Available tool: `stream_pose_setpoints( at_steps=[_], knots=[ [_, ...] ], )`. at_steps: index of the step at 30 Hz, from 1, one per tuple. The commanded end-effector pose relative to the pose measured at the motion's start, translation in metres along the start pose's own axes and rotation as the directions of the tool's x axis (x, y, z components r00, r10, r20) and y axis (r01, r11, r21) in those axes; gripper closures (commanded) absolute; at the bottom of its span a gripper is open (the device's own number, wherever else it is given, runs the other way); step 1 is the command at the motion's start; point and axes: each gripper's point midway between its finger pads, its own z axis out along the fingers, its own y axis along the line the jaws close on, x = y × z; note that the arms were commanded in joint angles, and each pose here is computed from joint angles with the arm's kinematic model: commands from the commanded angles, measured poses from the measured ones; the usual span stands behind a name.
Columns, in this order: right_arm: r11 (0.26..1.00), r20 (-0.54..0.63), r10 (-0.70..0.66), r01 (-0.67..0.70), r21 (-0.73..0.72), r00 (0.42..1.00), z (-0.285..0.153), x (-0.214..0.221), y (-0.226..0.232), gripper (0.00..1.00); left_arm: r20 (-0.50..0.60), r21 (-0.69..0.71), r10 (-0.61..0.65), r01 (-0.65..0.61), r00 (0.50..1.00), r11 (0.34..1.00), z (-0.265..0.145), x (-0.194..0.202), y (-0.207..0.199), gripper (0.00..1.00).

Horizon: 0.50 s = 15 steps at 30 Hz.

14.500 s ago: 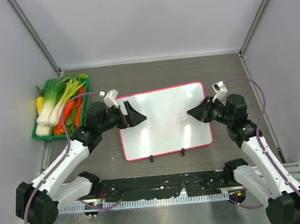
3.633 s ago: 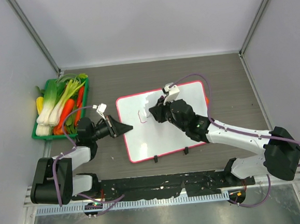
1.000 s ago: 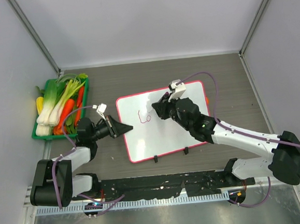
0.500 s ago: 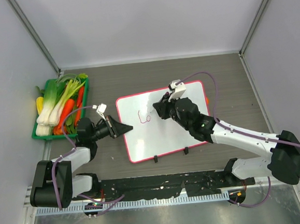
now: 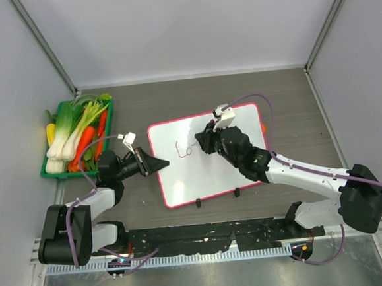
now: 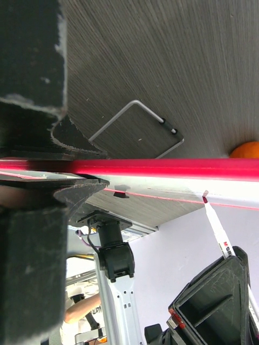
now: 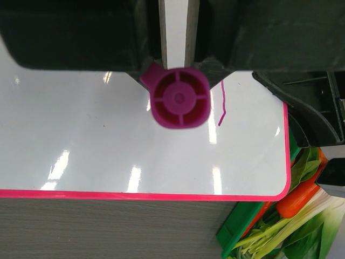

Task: Write a sentence on the whiteboard
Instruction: Write on the whiteboard with the whiteboard.

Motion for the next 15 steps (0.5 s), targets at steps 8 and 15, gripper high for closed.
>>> stream_pose_setpoints(
  at_steps=[8, 15],
  knots=[
    [0.999, -0.004, -0.010, 0.011, 0.034, 1.000, -0.001, 0.011, -0.012, 0.99, 0.016, -0.079, 0.065, -0.064, 0.998, 0.995, 0.002, -0.002, 0.019, 1.00],
    [1.000, -0.016, -0.011, 0.012, 0.026, 1.000, -0.005, 0.016, -0.013, 0.99, 0.016, -0.080, 0.066, -0.064, 0.998, 0.995, 0.002, -0.002, 0.020, 1.00]
  ],
)
